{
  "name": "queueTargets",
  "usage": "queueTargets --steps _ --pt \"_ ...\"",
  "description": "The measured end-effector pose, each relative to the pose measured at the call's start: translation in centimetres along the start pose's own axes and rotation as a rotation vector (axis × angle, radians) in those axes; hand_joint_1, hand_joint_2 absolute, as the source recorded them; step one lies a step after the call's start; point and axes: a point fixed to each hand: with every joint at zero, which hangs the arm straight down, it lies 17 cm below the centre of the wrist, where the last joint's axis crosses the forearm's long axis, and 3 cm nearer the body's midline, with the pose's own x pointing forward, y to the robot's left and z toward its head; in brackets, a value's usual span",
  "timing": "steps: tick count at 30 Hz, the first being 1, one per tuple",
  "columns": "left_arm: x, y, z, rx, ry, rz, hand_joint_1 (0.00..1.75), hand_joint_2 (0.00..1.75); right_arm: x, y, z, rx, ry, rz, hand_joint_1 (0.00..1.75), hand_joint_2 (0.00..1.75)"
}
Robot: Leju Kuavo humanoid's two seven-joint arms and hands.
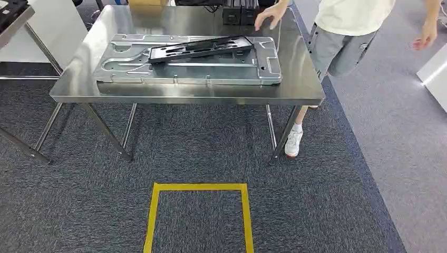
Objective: Take the parts from the cabinet and place them on the table.
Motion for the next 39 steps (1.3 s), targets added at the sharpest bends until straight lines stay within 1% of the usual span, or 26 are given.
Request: queueTargets --steps 14,20,28,39 --pt "0.33 -0.25 0.04 -0.007 -0.022 0.01 0.0 0.0 0.35 -0.07 0.0 -0.01 -0.011 0.006 0.0 0.0" --pt "0.54 -0.66 0.02 -0.007 -0.023 0.027 0.0 0.0 0.84 -0.15 0.05 0.02 -0.044 0.001 0.0 0.0" --pt "0.25 -0.75 0.08 -0.004 -0.022 0.026 0.0 0.0 0.04 -0.48 -0.07 0.021 -0.037 -0.027 0.0 0.0" --pt "0.62 -0.47 0.06 0.0 -0.042 0.015 0.0 0.0 0.65 -0.29 0.02 0.029 -0.048 -0.039 0.0 0.0"
